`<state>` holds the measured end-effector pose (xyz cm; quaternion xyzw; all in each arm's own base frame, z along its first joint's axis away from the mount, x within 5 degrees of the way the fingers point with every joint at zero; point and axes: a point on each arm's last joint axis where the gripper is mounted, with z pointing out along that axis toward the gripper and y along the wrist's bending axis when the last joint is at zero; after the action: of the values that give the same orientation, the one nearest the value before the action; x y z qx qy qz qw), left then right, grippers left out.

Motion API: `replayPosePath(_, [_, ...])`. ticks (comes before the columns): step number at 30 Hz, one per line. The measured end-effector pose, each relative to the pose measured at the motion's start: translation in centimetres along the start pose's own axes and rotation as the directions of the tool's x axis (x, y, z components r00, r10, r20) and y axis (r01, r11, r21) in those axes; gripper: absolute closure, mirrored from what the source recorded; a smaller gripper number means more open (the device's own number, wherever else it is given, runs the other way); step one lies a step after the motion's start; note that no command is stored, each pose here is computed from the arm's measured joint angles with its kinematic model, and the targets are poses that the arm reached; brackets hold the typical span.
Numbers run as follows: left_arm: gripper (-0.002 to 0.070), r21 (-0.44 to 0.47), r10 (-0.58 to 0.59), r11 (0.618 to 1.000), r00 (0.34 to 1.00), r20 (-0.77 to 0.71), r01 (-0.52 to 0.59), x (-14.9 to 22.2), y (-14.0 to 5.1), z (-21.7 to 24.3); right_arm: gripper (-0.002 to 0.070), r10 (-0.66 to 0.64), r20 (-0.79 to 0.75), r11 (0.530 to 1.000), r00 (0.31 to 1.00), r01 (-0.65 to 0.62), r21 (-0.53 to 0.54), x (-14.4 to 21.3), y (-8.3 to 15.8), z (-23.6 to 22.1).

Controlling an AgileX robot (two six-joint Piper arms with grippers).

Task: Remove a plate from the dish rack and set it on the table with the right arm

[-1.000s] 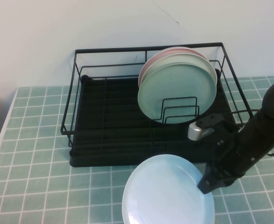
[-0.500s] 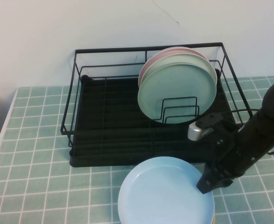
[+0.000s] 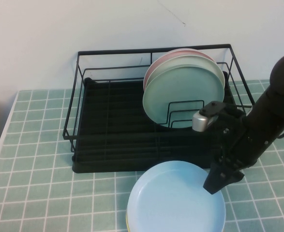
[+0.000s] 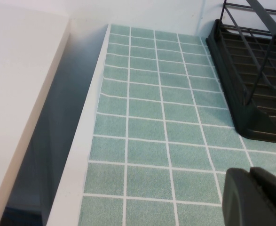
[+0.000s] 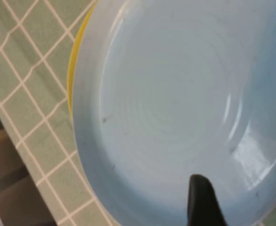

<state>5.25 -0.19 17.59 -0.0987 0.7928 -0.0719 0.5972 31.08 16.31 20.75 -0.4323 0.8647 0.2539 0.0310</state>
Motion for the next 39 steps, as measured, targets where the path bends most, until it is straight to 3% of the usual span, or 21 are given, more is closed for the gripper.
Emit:
replayPosePath(9, [0.0678,0.000,0.000,1.000,1.000,0.000,0.000,0.0,0.0,0.0,0.0329,0.005,-0.091,1.000,0.996,-0.004,0.009,0.2,0.1,-1.0])
replayPosePath(12, [0.0678,0.000,0.000,1.000,1.000,0.000,0.000,0.0,0.0,0.0,0.0415,0.022,-0.111,0.999,0.994,-0.019,0.027,0.3,0.0,-1.1])
replayPosePath(15, [0.0678,0.000,0.000,1.000,1.000,0.000,0.000,0.0,0.0,0.0,0.0573,0.012,-0.095,0.999,0.995,-0.008,0.043,0.2,0.5,-1.9])
replayPosePath(17, [0.0678,0.000,0.000,1.000,1.000,0.000,0.000,0.0,0.0,0.0,0.0627,-0.027,-0.044,0.997,0.999,0.030,0.065,0.3,1.6,-3.4])
replayPosePath(21, [0.0678,0.000,0.000,1.000,1.000,0.000,0.000,0.0,0.0,0.0,0.0659,-0.134,0.183,0.978,0.974,0.100,0.184,1.0,5.3,-7.7])
replayPosePath(26, [0.0678,0.000,0.000,1.000,1.000,0.000,0.000,0.0,0.0,0.0,0.0665,-0.299,0.439,0.932,0.847,0.161,0.325,4.1,10.8,-11.8])
replayPosePath(32, [0.0678,0.000,0.000,1.000,1.000,0.000,0.000,0.0,0.0,0.0,0.0666,-0.449,0.556,0.872,0.700,0.208,0.442,9.1,16.0,-14.3])
replayPosePath(39, [0.0678,0.000,0.000,1.000,1.000,0.000,0.000,0.0,0.0,0.0,0.0666,-0.491,0.569,0.862,0.660,0.274,0.426,13.4,19.0,-13.7])
